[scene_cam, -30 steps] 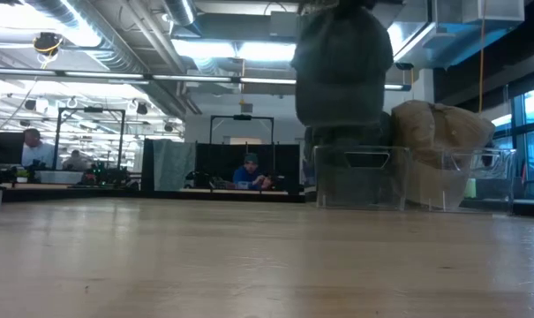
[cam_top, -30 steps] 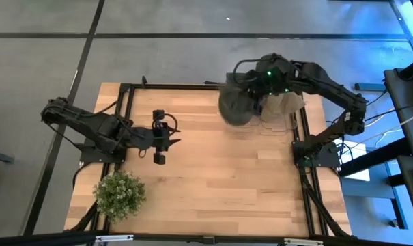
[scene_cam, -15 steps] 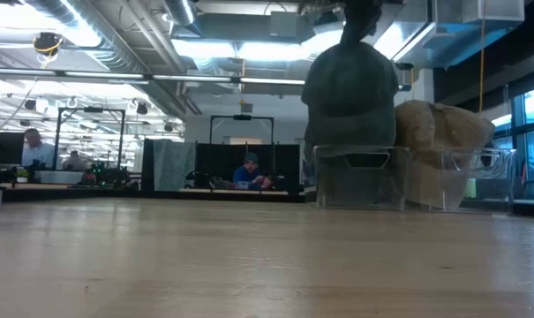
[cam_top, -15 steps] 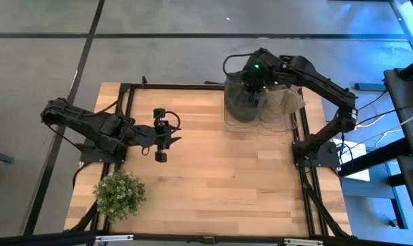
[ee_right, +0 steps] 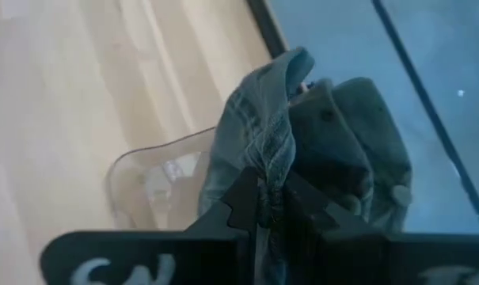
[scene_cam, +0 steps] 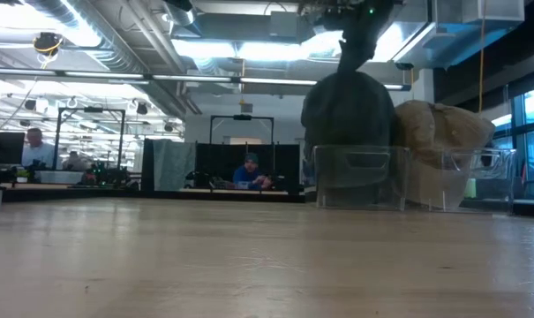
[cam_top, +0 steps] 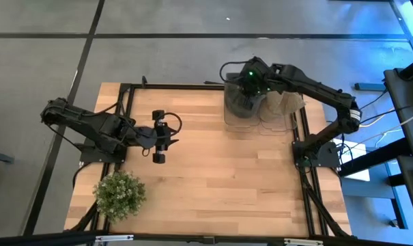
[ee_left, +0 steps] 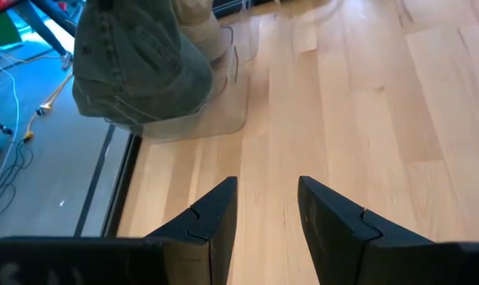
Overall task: Pick & Place hat
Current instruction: Put the black cap into the left transparent bin
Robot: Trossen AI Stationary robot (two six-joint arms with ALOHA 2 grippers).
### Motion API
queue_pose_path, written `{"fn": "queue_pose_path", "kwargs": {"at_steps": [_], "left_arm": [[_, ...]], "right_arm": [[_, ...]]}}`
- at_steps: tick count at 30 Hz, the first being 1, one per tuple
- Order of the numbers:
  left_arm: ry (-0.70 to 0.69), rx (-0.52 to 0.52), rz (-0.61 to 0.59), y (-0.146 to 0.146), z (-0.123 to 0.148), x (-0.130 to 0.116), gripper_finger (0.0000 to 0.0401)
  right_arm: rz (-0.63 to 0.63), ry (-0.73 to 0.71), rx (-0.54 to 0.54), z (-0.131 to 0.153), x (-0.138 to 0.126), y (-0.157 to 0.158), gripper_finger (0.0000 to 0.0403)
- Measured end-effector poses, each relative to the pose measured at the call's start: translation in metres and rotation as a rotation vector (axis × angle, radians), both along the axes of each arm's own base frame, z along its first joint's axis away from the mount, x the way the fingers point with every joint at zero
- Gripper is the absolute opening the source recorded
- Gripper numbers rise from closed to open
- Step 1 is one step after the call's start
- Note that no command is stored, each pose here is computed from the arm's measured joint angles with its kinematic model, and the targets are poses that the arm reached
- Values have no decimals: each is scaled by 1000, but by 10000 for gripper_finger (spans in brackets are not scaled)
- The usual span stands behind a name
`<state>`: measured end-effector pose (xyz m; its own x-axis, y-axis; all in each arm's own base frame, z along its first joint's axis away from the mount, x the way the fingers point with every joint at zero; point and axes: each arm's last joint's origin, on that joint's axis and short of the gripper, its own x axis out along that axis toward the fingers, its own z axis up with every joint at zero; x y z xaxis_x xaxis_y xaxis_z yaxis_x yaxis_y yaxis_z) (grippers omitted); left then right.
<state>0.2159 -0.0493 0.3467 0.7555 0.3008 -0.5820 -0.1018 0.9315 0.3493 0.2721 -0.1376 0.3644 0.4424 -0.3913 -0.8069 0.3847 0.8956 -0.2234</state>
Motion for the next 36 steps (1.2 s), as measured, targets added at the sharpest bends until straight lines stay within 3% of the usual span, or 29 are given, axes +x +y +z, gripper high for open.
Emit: {"fn": "queue_pose_path", "kwargs": {"at_steps": [14,28,36], "left_arm": [[-2,-2,3,0,0,0,130],[-7,22,25,1,0,0,130],[-9,42,36,1,1,0,130]], "right_arm": [[-34,78,-71,-39,0,-11,43],[-29,16,-126,-14,4,-8,46],[-63,115,-166,-23,-1,-9,47]]}}
